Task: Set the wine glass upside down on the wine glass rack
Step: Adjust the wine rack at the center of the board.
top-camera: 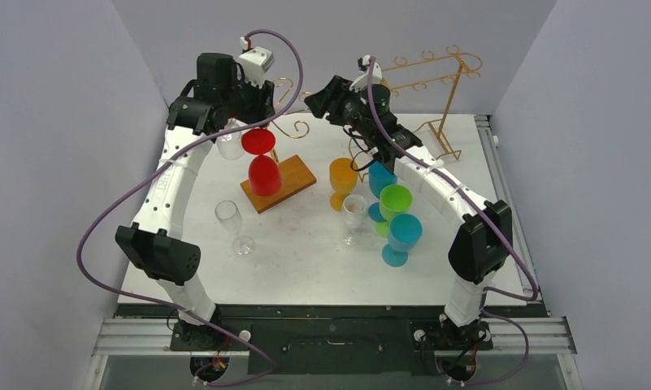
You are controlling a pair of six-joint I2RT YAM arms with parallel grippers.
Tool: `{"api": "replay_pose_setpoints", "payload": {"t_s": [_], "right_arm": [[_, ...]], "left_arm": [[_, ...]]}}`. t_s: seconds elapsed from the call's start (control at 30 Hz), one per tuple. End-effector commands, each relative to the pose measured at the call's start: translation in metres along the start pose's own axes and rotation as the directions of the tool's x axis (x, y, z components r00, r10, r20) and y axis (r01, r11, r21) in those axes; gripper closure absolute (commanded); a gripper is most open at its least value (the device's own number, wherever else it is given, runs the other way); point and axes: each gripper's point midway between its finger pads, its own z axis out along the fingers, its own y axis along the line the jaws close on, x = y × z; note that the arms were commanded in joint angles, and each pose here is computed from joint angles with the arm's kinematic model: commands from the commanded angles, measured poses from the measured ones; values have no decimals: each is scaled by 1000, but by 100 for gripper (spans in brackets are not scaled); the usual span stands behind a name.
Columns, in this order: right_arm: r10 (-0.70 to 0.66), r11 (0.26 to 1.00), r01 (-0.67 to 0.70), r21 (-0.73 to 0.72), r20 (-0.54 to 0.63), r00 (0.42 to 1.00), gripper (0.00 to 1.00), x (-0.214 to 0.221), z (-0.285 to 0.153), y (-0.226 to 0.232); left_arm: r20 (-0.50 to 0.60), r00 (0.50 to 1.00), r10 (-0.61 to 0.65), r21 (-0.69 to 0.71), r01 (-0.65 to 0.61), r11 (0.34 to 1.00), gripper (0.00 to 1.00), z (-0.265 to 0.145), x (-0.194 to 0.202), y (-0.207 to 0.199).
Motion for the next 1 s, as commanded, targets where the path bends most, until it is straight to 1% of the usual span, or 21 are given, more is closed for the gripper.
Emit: {"api": "replay_pose_setpoints", "payload": {"t_s": [0.0,0.1,0.13,0.2,0.3,0.47,0.57,0.73,0.97], "right_arm": [[39,997,-39,-63,-7,999,46,-5,11,14],[61,996,-62,-65,-8,998,54,-4,18,10],[69,995,-70,-68,-6,998,60,-4,20,9],[88,993,-87,-75,3,996,69,-5,21,9],[102,992,-100,-80,21,995,80,-7,20,9],[93,994,-89,-63,47,995,92,-10,11,9],[83,996,-80,-48,53,995,99,-7,6,10],[86,996,-85,-16,46,995,100,5,-3,9],[86,996,-87,30,34,996,100,20,-18,10]], "left_arm": [[99,995,32,26,-35,999,57,-14,-24,-8],[97,994,40,33,-43,999,59,-14,-22,-9],[99,994,44,33,-47,998,60,-13,-22,-9],[99,994,49,30,-52,998,63,-12,-21,-8],[98,994,49,19,-51,998,68,-9,-20,-5],[81,996,47,-15,-46,999,77,1,-17,3],[78,996,39,-39,-36,999,81,6,-18,10],[80,996,27,-62,-22,998,86,12,-28,20],[68,998,13,-67,-9,998,87,22,-32,27]]}}
